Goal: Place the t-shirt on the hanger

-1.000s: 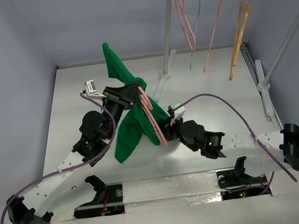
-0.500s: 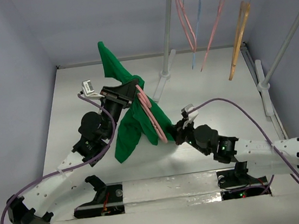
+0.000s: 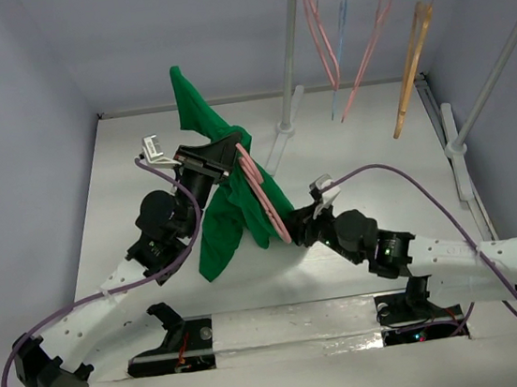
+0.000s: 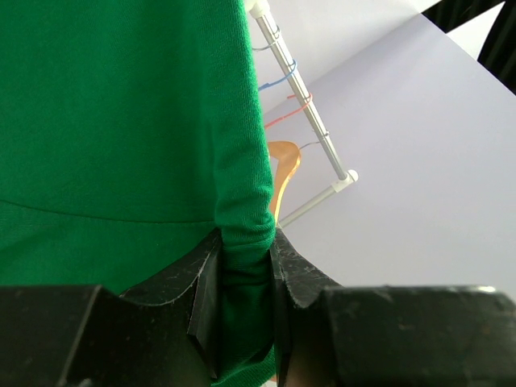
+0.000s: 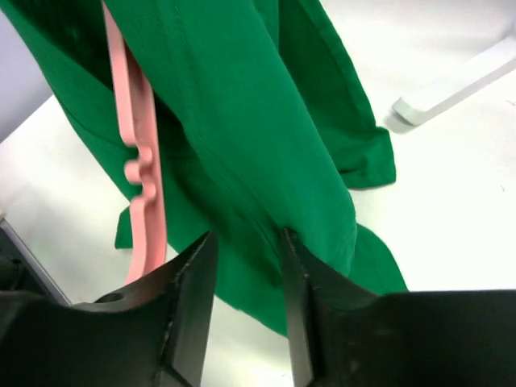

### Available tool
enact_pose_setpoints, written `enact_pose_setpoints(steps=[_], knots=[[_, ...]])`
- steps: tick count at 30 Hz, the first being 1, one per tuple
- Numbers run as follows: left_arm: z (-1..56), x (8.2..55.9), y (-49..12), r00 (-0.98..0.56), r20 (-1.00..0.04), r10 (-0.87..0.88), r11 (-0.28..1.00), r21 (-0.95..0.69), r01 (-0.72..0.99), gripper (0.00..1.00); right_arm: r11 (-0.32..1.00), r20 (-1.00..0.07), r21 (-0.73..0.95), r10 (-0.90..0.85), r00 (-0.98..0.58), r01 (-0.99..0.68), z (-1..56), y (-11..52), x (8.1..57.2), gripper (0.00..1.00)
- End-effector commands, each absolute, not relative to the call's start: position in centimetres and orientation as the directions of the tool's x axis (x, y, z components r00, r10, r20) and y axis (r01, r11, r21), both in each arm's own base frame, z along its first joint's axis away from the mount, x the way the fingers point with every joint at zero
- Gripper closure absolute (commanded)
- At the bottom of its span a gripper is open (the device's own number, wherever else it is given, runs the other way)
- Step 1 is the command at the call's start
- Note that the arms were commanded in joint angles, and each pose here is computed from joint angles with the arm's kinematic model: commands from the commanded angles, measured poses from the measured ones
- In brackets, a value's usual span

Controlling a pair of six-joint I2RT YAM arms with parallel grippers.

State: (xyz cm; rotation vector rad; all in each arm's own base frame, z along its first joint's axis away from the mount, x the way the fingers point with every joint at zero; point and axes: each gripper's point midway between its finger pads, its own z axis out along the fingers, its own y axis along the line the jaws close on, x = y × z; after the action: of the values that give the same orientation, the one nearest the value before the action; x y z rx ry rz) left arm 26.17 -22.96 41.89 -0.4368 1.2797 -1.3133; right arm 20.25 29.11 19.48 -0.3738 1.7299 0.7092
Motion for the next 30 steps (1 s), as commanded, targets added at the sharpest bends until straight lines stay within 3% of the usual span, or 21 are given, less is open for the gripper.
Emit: enact_pose_setpoints(steps=[1,12,14,20,25,30], knots=[[47.2,24.7,-21.7,-0.205,-0.356,-0.912,0.19,-0.806,0.56,1.0,0.762,-0.968,0.243,0.146,-0.206,-0.6,23.3,30.1,21.1,0.55],[47.3,24.3,-21.4,-0.209,-0.358,-0.91,0.188,-0.806,0.561,1.0,0.799,-0.985,0.143,0.06,-0.159,-0.585,22.8,32.9,23.4,0.49],[47.4,24.2,-21.4,-0.212,-0.359,-0.909,0.186,-0.805,0.564,1.0,0.794,-0.985,0.15,0.072,-0.154,-0.589,22.8,33.3,23.6,0.57],[47.4,23.9,-21.2,-0.212,-0.357,-0.91,0.184,-0.805,0.564,1.0,0.806,-0.982,0.183,0.12,-0.147,-0.563,23.1,33.1,23.9,1.0],[48.3,24.2,-20.7,-0.173,-0.367,-0.914,0.211,-0.794,0.57,1.0,0.779,-0.973,0.218,0.129,-0.189,-0.588,21.9,32.7,22.6,1.0],[52.8,24.7,-20.0,-0.073,-0.395,-0.916,0.273,-0.745,0.609,1.0,0.746,-0.956,0.242,0.076,-0.282,-0.62,19.0,32.0,20.2,1.0]])
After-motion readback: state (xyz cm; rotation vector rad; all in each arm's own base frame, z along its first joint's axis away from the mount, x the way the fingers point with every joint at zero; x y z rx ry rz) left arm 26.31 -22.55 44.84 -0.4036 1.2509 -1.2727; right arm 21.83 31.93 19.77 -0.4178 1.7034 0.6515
